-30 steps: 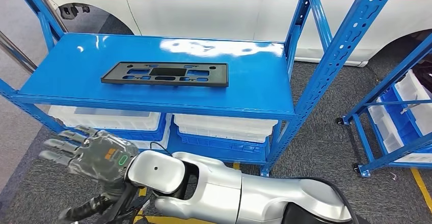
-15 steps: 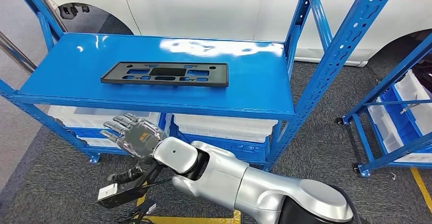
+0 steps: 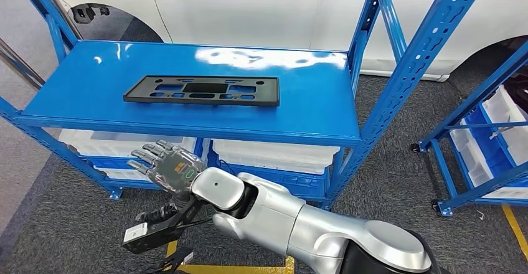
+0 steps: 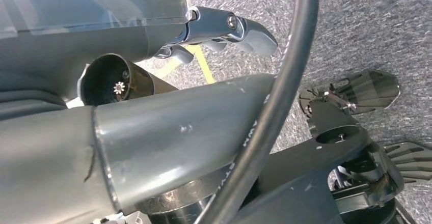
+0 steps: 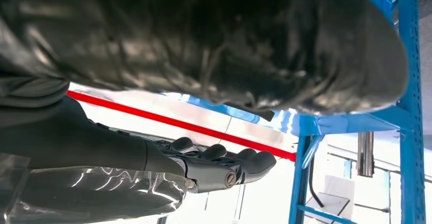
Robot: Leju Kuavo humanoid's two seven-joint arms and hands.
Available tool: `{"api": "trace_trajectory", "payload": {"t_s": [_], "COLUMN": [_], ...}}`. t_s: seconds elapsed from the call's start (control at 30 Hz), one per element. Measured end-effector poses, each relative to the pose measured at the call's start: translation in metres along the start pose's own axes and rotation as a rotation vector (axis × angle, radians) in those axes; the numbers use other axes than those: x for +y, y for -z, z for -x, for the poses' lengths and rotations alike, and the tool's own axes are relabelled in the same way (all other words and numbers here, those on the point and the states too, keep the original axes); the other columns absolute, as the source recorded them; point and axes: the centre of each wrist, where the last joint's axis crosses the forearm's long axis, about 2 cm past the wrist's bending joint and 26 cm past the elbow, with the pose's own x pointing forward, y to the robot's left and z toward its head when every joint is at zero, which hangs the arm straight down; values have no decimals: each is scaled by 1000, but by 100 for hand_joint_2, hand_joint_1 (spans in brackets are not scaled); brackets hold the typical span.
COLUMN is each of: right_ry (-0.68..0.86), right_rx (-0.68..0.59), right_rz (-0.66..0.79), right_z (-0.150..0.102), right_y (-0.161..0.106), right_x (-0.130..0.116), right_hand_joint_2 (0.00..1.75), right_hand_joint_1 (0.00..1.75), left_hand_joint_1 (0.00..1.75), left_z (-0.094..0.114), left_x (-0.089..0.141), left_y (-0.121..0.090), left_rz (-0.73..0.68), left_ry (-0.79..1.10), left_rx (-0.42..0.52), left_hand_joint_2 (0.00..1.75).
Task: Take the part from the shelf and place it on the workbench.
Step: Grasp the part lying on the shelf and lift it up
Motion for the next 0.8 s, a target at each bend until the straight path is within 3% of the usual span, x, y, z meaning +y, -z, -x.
{"api": "trace_trajectory", "payload": {"t_s": [0.33,0.8], "right_ry": [41,62], "right_rx": [-37,-68], "right_rz": [39,78], "right_z": [-5,-13], "right_y": [1,2], "right_x": [-6,-17], "right_hand_joint_2": [0,0], "right_hand_joint_1": [0,0], "left_hand_joint_1": [0,0], "left_z": [5,-6], "left_x": [-4,4], "left_y": [2,-3], "left_rz": [43,39], "left_ry": [57,65], "left_rx": [56,28], "left_hand_joint_2": [0,0]}}
